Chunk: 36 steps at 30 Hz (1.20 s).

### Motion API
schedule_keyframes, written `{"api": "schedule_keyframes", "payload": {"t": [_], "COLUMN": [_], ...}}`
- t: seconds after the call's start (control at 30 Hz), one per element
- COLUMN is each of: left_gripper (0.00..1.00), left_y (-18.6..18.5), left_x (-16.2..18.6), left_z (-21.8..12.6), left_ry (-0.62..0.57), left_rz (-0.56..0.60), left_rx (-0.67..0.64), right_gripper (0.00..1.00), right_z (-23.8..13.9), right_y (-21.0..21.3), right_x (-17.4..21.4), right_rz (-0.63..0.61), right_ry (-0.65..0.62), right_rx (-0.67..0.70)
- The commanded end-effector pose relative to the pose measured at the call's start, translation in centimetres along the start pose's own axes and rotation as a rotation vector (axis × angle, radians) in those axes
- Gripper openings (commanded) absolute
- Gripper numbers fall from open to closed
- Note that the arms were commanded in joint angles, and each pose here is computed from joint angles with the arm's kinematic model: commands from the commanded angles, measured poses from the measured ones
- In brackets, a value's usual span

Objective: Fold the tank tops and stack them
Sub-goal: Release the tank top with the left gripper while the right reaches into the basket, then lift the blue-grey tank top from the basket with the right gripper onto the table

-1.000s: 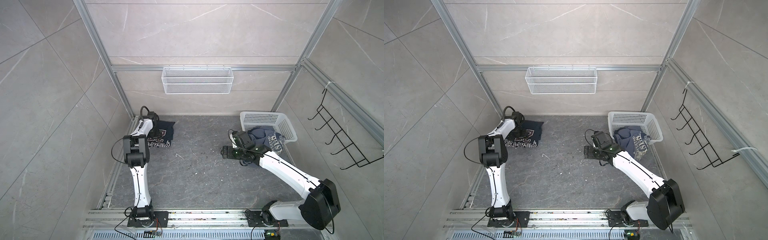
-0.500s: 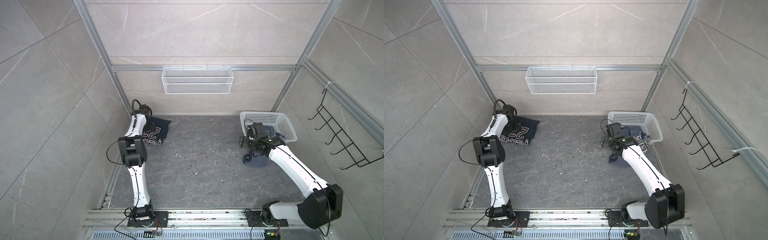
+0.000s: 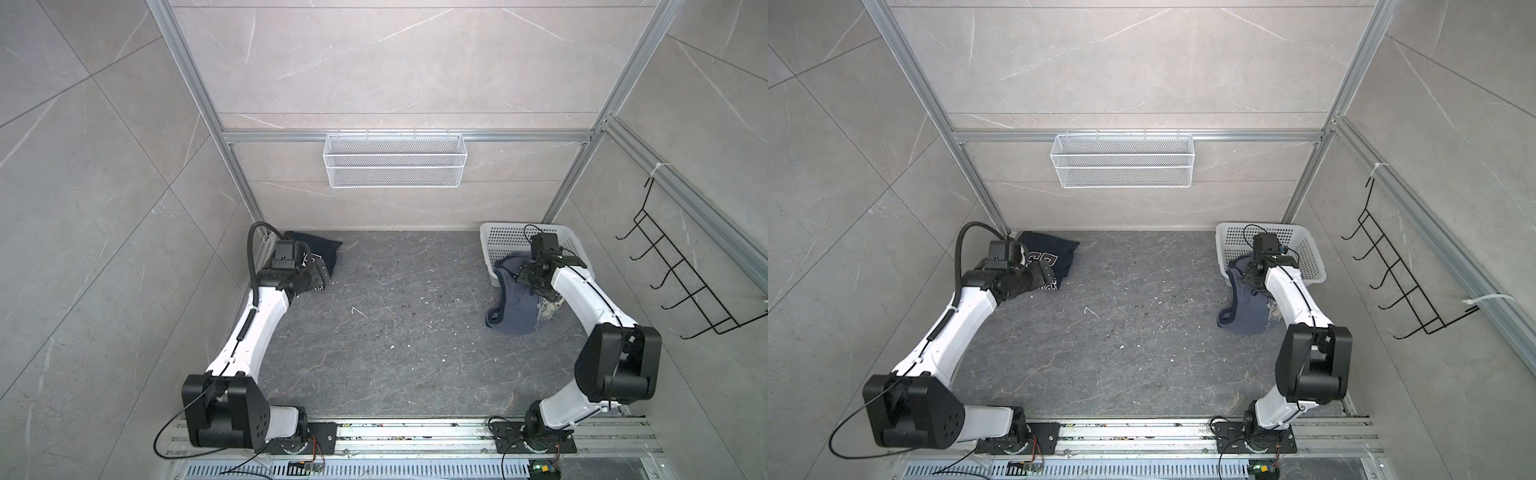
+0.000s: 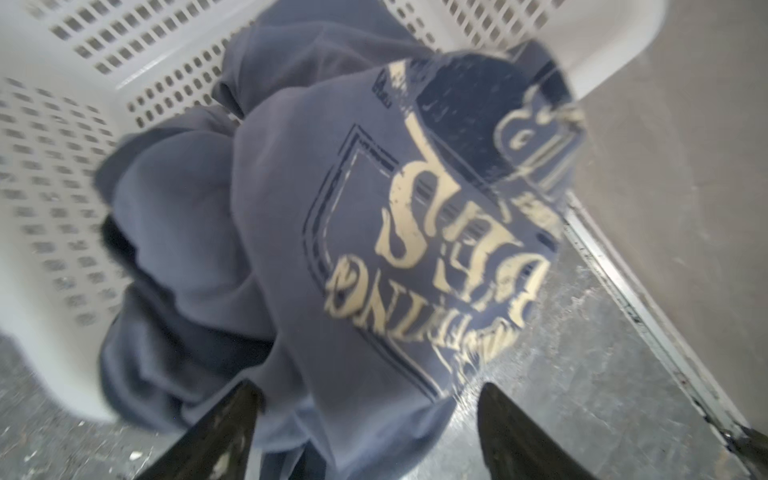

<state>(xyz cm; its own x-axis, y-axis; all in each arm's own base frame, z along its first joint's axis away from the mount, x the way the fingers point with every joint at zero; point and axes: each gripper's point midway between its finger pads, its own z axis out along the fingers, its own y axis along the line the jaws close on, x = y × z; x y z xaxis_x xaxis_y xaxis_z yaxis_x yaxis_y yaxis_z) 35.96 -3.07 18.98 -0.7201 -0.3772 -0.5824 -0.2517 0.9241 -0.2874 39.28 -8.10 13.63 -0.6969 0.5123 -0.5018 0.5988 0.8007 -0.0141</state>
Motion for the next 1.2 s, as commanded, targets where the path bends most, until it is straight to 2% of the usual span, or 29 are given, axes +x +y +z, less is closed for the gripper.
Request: {"api": "schedule_keyframes", "payload": {"t": [0.0,0.07,0.27,0.37,0.53,0.63,0.73,0.8,0.93,1.0,1.07,1.17], "left_gripper": [0.93,0.93,0.93,0.93,0.93,0.93,0.93,0.93,0.93,0.93,0.93,0.93], "left_y": [-2.5,-2.6,-3.0,-3.8,-5.2,-5.6,-5.7,-5.6,-5.3,-4.9,-4.5,-3.9], "left_x": [-0.4,0.4,2.3,3.3,5.0,5.6,5.8,5.8,5.4,5.3,5.2,5.5], "left_z": [-1.7,-2.5,-3.2,-2.7,-2.1,-2.0,-2.4,-2.7,-3.5,-4.1,-4.7,-5.2], "left_ry": [-0.103,-0.119,-0.109,-0.085,-0.044,-0.034,-0.037,-0.047,-0.089,-0.118,-0.148,-0.159], "left_rz": [-0.04,-0.033,-0.032,-0.023,0.007,0.02,0.029,0.031,0.032,0.028,0.025,0.021], "left_rx": [0.17,0.198,0.253,0.289,0.298,0.298,0.3,0.3,0.297,0.293,0.29,0.278], "right_gripper": [0.78,0.67,0.2,0.08,0.0,0.0,0.0,0.0,0.0,0.0,0.0,0.0], "right_z": [1.4,2.0,-0.8,-3.8,-10.5,-15.4,-21.0,-25.7,-34.6,-37.3,-38.8,-38.4], "right_y": [1.0,1.2,1.2,1.5,2.5,3.4,4.9,7.1,11.9,14.1,17.1,21.9], "right_x": [-1.1,-1.3,-3.1,-4.5,-6.9,-8.0,-8.5,-8.2,-5.7,-3.9,-1.2,3.9], "right_rz": [0.034,0.031,0.03,0.033,0.031,0.021,-0.026,-0.105,-0.254,-0.32,-0.401,-0.533], "right_ry": [0.007,0.015,-0.055,-0.102,-0.231,-0.313,-0.402,-0.482,-0.577,-0.585,-0.565,-0.495], "right_rx": [-0.026,-0.029,-0.056,-0.103,-0.206,-0.288,-0.376,-0.456,-0.657,-0.74,-0.81,-0.851]}}
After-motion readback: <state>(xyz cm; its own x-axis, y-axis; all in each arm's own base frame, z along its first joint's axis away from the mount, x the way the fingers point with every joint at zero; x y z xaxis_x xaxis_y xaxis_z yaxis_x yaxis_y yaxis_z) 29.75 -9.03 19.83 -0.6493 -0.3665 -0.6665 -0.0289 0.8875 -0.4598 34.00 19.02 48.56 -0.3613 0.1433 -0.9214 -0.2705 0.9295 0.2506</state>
